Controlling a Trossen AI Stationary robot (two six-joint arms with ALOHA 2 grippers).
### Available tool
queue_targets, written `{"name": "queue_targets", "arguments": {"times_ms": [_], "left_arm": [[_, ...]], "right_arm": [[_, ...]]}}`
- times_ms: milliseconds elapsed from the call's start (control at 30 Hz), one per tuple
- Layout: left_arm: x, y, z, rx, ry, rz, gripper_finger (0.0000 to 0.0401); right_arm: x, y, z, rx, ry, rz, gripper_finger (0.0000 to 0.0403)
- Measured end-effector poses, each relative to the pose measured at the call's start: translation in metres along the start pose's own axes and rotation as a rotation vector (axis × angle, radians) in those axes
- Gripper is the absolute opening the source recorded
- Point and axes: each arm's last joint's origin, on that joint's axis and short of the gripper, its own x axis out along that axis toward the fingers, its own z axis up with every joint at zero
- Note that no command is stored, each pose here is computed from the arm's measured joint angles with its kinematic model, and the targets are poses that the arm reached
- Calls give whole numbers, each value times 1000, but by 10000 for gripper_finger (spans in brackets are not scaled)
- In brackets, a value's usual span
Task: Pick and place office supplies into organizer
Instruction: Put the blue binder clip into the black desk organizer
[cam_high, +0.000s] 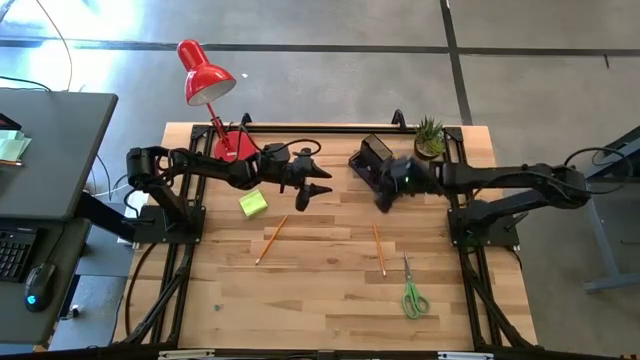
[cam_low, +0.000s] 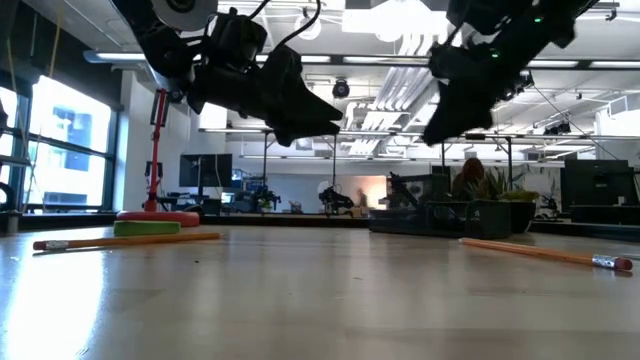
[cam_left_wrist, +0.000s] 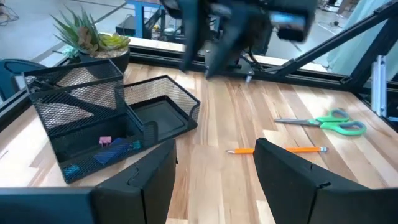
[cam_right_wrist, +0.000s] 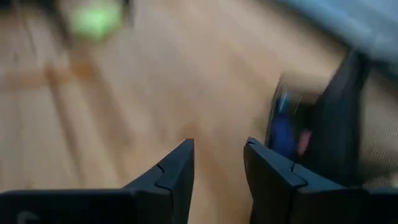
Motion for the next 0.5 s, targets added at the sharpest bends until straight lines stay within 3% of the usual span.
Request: {"name": "queue_targets", "arguments": {"times_ms": [133, 233, 400, 500], "left_arm": [[0, -4, -1, -6, 27, -10, 200], [-2, -12, 3, -27, 147, 61, 200], [-15, -35, 20, -61, 590, 297, 200], [-27, -54, 20, -105, 855, 370, 200]], "right_arm": [[0, 21, -21, -36, 136, 11, 129], [-2, 37, -29, -66, 115, -11, 129], [-6, 56, -36, -103, 3, -113, 129], [-11, 64, -41, -125, -57, -161, 129]]}}
